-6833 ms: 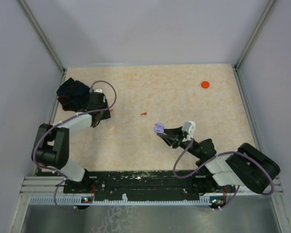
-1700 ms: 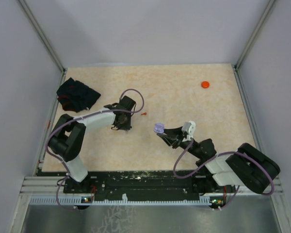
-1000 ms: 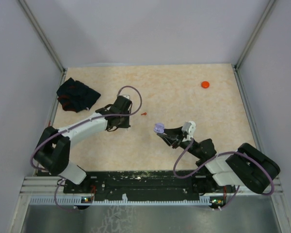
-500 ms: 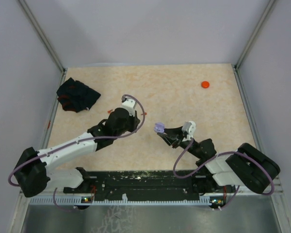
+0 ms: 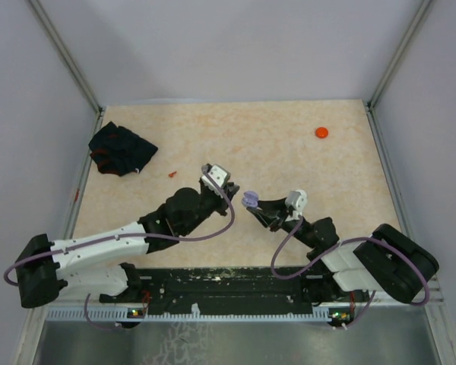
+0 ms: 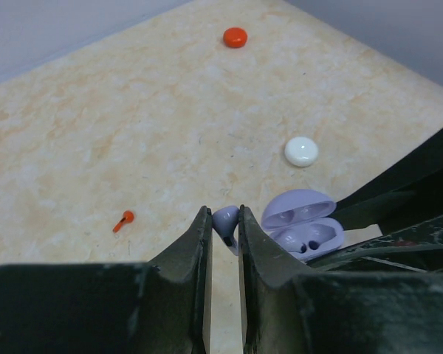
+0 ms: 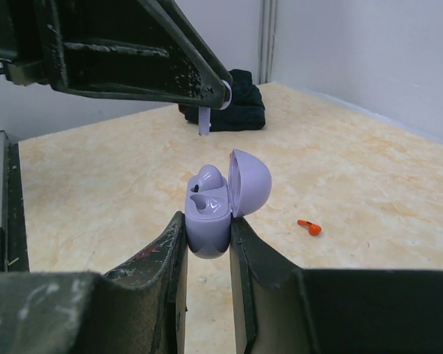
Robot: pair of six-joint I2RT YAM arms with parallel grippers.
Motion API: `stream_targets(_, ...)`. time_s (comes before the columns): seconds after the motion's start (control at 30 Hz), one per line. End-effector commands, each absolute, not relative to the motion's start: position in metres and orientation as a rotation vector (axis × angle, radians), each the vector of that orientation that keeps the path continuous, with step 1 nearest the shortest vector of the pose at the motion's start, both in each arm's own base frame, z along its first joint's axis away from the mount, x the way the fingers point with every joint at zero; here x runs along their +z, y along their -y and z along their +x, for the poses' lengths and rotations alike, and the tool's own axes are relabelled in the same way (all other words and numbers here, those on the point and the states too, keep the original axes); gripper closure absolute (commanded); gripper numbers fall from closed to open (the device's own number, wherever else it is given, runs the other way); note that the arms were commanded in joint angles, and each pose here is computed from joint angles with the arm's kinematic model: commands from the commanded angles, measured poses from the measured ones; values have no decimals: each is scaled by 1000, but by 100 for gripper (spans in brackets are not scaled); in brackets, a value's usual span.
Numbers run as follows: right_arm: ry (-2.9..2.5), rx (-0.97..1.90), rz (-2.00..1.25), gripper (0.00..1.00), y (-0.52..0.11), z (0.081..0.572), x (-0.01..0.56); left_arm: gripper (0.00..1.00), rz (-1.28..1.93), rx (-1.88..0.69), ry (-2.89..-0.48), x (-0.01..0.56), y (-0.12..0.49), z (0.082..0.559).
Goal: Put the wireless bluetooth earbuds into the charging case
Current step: Place the earbud in the charging case.
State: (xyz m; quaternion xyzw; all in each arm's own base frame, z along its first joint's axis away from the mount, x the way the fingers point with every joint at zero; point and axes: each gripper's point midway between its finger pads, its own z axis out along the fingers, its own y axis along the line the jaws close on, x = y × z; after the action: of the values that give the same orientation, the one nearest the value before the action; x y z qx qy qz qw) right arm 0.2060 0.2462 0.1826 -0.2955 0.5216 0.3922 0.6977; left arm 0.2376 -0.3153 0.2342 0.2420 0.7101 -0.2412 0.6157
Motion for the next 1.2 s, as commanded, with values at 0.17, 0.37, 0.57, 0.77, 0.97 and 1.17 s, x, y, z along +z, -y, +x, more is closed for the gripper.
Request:
stream_targets(0.17, -989, 857, -596, 100, -240, 205, 227, 87, 633, -602, -1408, 277, 344, 213)
stream_targets(0.37, -986, 857, -593, 100, -240, 205, 229, 87, 679, -588, -1376, 271, 360, 209)
stream_targets(0.57, -987, 857, -590, 100, -239, 205, 228, 87, 716, -571, -1364, 263, 371, 207)
stream_targets(0.77, -984, 854, -584, 100, -238, 205, 230, 87, 751, -558, -1385, 251, 373, 205)
stream_targets(0.97, -987, 850, -576, 100, -237, 206, 230, 87, 763, -554, -1399, 247, 372, 203)
stream_targets(1.17, -987, 847, -570, 100, -236, 206, 230, 87, 786, -542, -1418, 240, 371, 201)
